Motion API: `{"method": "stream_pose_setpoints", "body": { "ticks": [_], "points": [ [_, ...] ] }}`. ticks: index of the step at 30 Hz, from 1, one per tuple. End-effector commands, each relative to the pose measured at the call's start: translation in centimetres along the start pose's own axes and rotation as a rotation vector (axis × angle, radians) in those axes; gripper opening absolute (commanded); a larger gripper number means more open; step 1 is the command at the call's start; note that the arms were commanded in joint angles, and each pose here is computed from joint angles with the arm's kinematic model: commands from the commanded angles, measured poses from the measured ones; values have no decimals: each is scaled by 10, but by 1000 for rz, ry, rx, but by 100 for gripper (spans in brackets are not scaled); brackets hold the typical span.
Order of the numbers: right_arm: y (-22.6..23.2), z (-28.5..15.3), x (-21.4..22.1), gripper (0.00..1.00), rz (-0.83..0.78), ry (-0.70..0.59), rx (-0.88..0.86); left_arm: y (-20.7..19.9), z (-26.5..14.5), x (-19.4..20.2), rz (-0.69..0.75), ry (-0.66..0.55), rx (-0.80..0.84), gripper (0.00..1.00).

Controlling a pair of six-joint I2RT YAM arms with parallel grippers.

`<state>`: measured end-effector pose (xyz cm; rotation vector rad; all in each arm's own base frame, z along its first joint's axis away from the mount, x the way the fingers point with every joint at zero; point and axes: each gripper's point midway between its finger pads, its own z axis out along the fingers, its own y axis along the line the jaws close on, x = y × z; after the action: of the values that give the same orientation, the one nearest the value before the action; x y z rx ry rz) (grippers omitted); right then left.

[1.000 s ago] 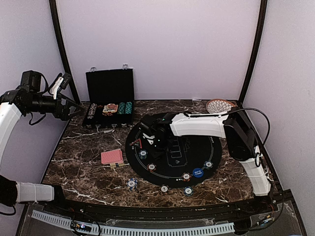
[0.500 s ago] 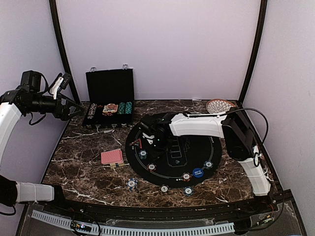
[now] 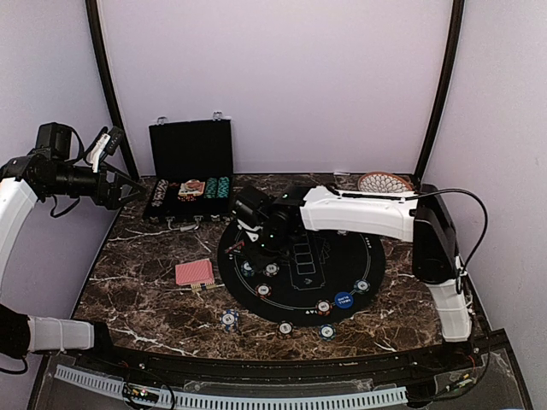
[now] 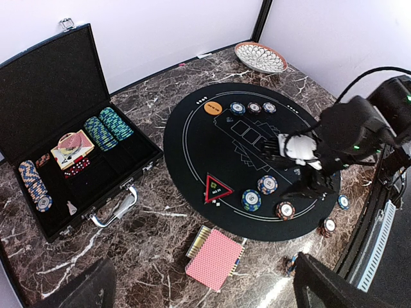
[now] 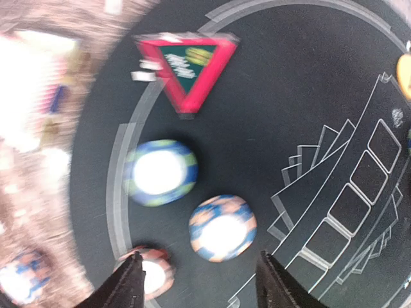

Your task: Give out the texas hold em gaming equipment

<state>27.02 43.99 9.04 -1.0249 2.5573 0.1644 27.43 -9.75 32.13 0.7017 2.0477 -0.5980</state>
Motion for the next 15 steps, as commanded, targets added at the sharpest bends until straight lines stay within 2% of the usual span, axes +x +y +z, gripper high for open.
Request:
{"method": "stream_pose_setpoints", "body": {
  "ticks": [1,8,15],
  "points": [
    [62,-53,2,66,-77,-73,-63,-7,-5,-2,18,-10,15,99],
    [125,-44,31,85,-169,-20,-151,-10,-6,-1,25,-14,24,99],
    [148,-21,40,90,-220,33,-181,-12,-9,-3,28,-20,26,99]
  ]
}}
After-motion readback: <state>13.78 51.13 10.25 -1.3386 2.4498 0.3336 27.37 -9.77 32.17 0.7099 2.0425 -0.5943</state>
